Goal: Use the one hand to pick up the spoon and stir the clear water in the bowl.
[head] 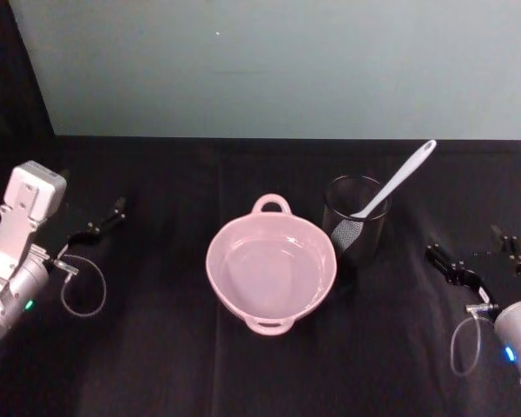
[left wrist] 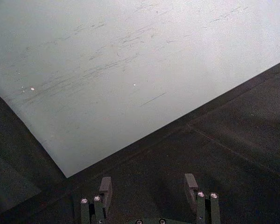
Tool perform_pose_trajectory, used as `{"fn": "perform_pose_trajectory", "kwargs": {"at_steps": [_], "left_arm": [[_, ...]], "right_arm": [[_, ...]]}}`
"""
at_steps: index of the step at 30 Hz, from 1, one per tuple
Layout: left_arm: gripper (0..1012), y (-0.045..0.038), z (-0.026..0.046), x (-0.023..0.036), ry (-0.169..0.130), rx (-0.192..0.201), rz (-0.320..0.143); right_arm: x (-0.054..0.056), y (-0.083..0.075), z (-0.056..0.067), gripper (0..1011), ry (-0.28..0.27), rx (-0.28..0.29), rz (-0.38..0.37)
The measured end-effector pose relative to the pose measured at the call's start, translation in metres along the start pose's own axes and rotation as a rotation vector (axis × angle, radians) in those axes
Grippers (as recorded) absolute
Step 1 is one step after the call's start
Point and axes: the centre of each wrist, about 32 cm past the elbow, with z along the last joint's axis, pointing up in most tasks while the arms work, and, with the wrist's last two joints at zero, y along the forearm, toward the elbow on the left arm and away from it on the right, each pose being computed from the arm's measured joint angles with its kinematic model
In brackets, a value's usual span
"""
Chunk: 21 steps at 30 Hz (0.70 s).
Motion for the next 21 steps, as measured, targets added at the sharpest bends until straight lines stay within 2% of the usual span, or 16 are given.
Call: {"fn": "perform_pose_trajectory", "kwargs": {"at_steps": [21], "left_arm": [[1011, 0.0, 0.0, 0.0, 0.0, 0.0, 0.0]], "right_arm": [[-0.0003, -0.0001, 0.0017, 1003, -0.006, -0.002, -0.003]]}}
